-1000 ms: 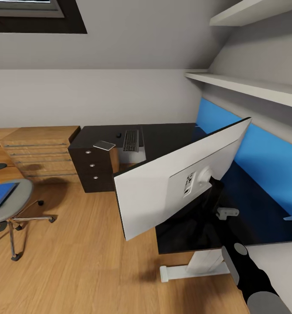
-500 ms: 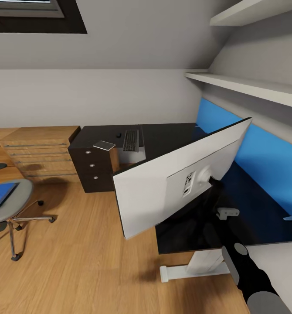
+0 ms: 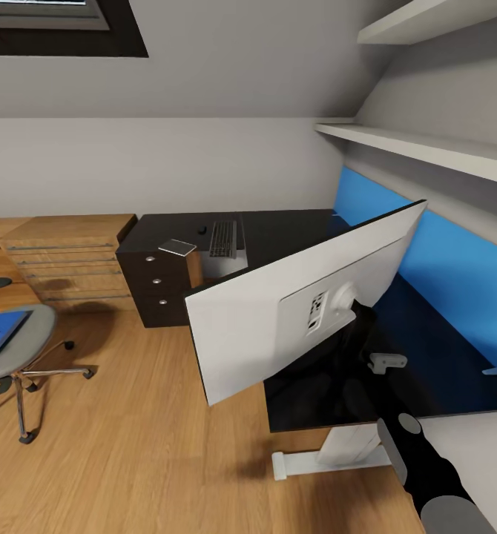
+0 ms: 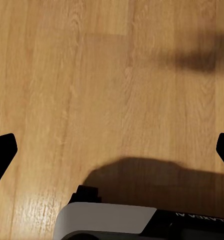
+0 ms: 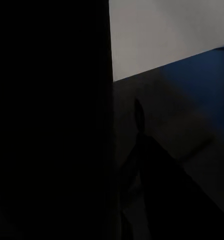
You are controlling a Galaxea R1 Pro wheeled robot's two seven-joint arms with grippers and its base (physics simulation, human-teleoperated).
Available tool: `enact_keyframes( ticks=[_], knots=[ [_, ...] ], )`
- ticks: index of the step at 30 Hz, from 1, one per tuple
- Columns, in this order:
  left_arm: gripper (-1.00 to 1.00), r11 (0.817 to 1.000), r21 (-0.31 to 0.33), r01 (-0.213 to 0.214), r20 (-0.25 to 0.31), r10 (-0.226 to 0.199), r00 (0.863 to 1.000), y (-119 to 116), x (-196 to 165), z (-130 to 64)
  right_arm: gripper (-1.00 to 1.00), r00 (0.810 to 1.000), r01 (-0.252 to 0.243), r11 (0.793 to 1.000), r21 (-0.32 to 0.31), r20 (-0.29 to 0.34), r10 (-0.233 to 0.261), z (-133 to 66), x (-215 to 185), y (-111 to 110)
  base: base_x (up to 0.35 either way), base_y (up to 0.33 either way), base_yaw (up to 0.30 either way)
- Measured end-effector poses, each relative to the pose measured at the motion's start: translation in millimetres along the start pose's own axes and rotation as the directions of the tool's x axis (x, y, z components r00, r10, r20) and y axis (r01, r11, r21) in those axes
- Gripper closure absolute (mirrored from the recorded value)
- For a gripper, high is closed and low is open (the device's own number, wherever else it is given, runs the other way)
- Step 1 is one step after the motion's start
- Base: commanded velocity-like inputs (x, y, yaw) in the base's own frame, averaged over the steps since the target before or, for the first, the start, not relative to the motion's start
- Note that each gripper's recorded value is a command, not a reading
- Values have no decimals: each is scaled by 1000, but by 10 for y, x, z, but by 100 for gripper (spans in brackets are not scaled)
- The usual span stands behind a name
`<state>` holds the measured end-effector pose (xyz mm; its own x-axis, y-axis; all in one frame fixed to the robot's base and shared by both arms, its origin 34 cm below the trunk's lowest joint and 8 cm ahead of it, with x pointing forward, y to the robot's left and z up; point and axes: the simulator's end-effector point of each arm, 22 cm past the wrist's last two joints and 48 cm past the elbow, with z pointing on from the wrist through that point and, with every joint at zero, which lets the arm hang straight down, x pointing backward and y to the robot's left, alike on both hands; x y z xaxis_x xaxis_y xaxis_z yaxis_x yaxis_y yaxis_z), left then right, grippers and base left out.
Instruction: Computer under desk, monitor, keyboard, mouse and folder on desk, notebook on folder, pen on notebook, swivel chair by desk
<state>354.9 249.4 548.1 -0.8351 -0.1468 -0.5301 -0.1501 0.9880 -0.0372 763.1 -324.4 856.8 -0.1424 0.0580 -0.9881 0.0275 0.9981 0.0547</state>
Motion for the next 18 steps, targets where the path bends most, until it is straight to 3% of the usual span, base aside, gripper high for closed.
enact_keyframes(
  ticks=[8,18],
  knots=[
    [-100,1000,-1,0,0,0,1000,2,-2,1,100,1000,-3,1000,-1,0,3,0,-1,1,0,-11,0],
    [-100,1000,-1,0,0,0,1000,3,-2,1,100,1000,6,1000,-5,0,-6,0,-2,6,0,-134,0]
  ],
)
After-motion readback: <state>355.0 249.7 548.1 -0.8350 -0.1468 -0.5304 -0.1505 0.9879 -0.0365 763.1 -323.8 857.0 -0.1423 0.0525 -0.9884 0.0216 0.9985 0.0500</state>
